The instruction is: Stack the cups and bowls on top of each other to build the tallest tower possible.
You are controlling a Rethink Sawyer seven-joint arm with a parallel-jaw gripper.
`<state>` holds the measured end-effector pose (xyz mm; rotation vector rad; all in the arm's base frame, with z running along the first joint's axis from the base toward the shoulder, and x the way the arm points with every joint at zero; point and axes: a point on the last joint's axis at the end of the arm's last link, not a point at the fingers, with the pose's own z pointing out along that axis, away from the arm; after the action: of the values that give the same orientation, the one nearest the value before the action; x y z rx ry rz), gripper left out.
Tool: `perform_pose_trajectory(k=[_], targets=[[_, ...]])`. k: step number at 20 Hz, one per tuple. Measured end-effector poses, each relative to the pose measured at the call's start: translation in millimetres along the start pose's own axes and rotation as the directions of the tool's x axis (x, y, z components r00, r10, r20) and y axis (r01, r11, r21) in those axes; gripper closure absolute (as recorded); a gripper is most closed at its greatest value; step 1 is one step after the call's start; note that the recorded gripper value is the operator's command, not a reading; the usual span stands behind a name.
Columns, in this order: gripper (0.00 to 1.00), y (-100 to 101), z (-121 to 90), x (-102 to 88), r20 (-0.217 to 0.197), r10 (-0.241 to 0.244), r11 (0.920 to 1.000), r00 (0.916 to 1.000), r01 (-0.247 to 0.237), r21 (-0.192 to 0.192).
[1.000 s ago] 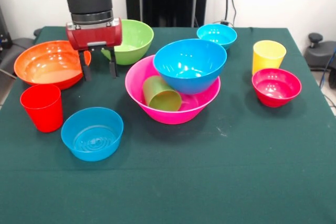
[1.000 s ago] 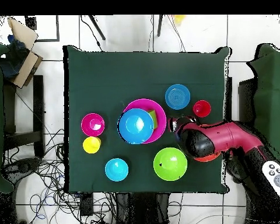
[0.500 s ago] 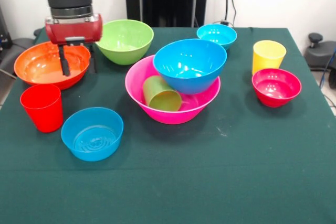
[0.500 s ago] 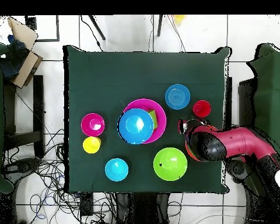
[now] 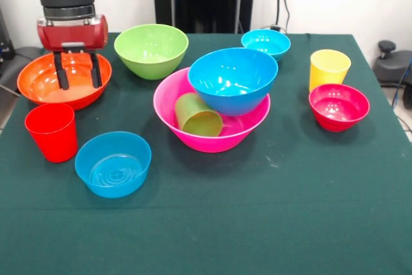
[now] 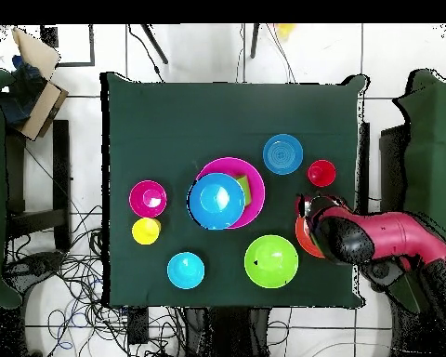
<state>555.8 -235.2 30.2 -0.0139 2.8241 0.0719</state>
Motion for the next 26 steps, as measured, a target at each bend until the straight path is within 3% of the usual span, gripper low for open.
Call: perform_pose_trajectory(k=[7, 16, 20, 26], targets=[[0.00, 18, 25, 16.1, -0.008, -0.049, 0.9984, 0.9988, 0.048, -0.031], [0.00, 55, 60, 25.2, -0.011, -0.126, 0.9898, 0.9920, 0.125, -0.068], [0.00, 70, 66, 24.0, -0.012, -0.153, 0.9852, 0.9882, 0.151, -0.080], [0.00, 68, 61, 20.7, -0.010, -0.158, 0.9851, 0.9874, 0.157, -0.070]])
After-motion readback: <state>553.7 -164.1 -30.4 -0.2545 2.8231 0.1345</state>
